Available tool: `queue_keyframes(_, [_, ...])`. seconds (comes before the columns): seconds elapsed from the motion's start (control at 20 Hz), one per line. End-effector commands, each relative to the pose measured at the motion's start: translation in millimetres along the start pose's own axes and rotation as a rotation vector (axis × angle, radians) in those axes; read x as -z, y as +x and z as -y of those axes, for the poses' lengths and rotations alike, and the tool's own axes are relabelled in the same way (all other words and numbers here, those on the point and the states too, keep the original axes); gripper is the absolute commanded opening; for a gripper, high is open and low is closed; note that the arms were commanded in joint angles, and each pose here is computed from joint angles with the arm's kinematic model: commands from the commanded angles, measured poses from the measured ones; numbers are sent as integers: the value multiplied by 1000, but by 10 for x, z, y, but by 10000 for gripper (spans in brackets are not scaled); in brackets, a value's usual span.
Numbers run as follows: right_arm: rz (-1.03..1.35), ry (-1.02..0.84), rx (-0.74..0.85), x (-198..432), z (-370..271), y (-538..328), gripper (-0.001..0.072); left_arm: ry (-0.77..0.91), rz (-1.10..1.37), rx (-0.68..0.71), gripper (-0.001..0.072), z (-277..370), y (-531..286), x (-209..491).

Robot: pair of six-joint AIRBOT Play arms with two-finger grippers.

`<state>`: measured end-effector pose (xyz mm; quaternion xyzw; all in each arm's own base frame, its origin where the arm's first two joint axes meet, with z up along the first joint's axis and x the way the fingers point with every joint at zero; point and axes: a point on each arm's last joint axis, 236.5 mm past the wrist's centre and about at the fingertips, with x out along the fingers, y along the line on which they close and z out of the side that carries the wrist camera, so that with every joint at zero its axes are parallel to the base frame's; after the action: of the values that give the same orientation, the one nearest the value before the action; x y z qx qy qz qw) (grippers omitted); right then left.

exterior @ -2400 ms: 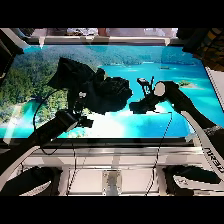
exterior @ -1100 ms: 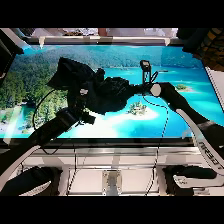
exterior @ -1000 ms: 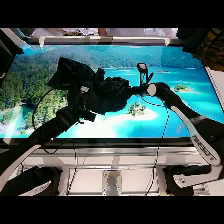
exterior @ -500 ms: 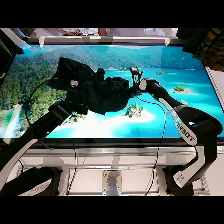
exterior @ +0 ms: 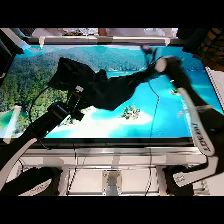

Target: Fold the clothes and pants, and hang the long-sleeved shirts on hangers.

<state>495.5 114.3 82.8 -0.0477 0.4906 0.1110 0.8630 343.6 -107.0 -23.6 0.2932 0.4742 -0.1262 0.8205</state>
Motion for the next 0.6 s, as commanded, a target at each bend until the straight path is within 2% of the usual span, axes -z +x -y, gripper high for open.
queue_keyframes(0.0, [-52,75,177,258,820,-892,23,216,-31,1,303,-7,2,75])
queue_keyframes(0.2, [-126,203,238,608,1353,-1187,24,253,49,2,303,17,0,-114])
queue_keyframes(0.45, [-215,339,299,1088,1958,-1164,24,207,151,48,304,153,-11,-345])
queue_keyframes(0.55, [-276,391,312,1403,2179,-1083,24,202,135,61,456,194,42,-315])
